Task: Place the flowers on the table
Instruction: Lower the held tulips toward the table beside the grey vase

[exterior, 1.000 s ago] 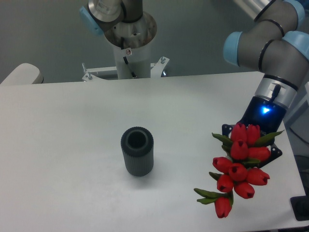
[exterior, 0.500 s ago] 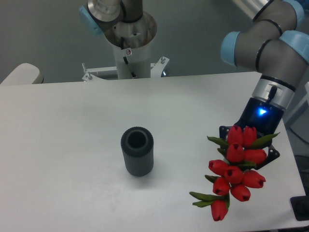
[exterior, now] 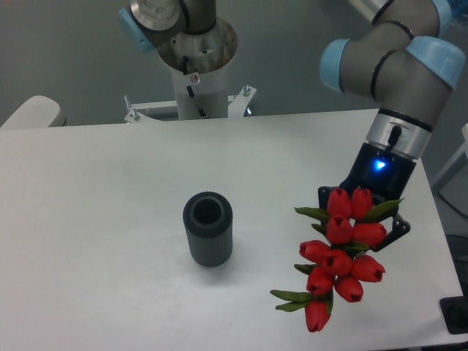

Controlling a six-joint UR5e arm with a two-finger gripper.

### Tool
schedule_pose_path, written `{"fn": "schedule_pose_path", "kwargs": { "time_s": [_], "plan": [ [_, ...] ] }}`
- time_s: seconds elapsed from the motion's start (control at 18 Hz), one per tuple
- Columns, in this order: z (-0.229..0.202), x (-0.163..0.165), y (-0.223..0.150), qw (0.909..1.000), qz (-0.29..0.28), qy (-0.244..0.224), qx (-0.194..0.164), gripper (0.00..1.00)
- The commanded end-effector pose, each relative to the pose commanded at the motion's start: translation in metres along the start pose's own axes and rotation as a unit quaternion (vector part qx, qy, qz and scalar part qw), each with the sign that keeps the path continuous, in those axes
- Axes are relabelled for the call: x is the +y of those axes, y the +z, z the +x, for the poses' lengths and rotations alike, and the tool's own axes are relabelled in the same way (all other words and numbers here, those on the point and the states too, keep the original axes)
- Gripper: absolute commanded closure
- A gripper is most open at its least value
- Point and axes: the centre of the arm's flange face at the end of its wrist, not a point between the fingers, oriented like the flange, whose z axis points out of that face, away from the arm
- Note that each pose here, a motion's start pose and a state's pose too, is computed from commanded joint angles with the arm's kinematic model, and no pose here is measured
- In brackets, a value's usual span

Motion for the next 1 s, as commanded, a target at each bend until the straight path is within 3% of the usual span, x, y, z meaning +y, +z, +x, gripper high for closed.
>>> {"fn": "schedule_pose_path", "kwargs": {
  "time_s": [0.28, 0.44, 0.56, 0.83, 1.0],
  "plan": [
    [0.039, 0.030, -0.014, 0.9938, -0.108, -0.004, -0.027, 0.68],
    [0.052, 0.056, -0.015, 0.9773, -0.206, -0.009, -0.049, 0.68],
    [0.065, 0.080, -0.002, 0.9654, -0.257, -0.013, -0.044, 0.68],
    [0.099, 0.120, 0.037, 0.9495, -0.312, -0.035, -0.010, 0.68],
    [0.104, 0.130, 0.054, 0.9452, -0.322, -0.053, 0.000, 0.68]
  ]
}}
